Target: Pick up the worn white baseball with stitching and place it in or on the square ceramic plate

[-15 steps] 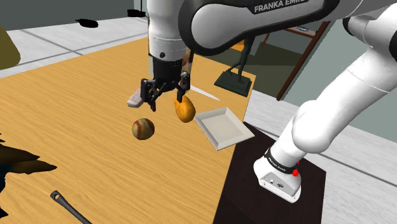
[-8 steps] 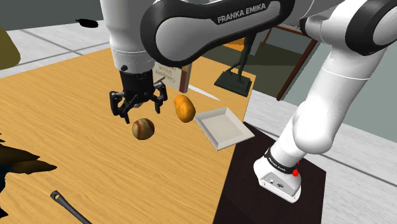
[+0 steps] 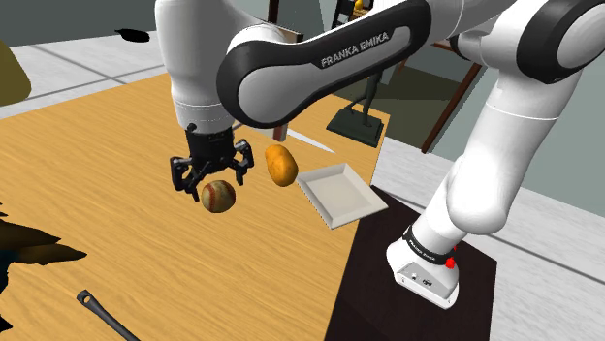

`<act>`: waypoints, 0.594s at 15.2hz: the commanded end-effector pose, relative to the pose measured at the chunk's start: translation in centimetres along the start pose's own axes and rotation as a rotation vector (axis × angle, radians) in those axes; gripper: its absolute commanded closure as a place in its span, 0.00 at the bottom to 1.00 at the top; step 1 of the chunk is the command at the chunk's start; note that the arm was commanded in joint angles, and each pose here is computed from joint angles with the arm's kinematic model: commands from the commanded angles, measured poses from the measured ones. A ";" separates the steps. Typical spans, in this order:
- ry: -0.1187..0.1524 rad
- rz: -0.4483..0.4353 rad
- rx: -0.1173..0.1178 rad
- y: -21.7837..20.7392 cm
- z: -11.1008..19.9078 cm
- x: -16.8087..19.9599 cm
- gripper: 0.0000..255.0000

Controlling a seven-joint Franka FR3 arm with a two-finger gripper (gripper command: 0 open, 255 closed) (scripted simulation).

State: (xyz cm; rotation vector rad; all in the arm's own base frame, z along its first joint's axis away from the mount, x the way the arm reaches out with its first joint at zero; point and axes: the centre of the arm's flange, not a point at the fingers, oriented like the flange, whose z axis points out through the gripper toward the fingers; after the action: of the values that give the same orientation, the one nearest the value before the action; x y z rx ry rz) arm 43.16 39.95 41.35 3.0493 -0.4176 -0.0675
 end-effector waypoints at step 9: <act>0.000 0.000 0.000 0.0 0.2 0.0 1.00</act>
State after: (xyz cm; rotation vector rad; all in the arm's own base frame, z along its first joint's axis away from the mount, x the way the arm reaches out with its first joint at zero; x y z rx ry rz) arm 43.16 39.95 41.21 3.0501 -0.4179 -0.0659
